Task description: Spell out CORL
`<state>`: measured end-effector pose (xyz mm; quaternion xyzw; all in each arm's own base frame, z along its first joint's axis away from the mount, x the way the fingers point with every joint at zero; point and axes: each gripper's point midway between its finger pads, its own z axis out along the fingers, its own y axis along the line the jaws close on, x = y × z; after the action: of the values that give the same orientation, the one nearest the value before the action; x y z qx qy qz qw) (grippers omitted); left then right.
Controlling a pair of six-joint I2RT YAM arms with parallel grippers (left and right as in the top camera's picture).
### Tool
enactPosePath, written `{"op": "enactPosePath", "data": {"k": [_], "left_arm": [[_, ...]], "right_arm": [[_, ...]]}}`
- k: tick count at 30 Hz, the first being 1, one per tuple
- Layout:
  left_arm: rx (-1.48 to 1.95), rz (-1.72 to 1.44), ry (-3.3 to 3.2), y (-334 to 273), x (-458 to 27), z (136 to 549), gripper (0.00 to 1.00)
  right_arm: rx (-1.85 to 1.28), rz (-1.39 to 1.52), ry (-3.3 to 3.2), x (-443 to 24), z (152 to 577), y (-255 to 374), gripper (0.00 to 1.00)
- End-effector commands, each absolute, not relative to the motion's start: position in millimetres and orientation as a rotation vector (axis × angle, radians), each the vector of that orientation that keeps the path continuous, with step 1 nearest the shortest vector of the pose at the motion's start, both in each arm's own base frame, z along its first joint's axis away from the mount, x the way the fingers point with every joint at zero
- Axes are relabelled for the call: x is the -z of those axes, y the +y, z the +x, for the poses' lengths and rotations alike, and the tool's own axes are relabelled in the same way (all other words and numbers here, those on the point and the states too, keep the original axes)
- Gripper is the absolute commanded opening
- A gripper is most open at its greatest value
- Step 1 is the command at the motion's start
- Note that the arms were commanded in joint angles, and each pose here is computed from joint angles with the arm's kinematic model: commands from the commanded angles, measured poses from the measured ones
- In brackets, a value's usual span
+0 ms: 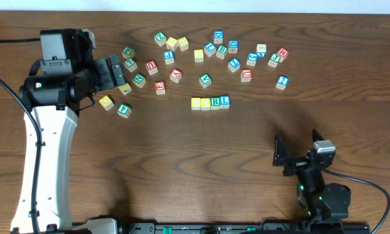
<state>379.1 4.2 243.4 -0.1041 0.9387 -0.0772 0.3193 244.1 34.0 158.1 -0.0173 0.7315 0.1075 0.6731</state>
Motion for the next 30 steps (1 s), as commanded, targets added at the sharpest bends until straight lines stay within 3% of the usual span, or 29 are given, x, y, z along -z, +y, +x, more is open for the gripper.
{"op": "enactPosePath", "data": {"k": [1, 30], "left_arm": [[0.187, -0.274, 2.465, 7.2, -244.8, 380.3, 0.97], [0.185, -0.265, 2.453, 7.2, -248.5, 379.6, 0.97]], "right_arm": [[-0.238, -0.046, 1.636, -159.9, 243.5, 33.8, 0.99], [-0.238, -0.046, 1.639, -159.4, 243.6, 33.8, 0.99]]}}
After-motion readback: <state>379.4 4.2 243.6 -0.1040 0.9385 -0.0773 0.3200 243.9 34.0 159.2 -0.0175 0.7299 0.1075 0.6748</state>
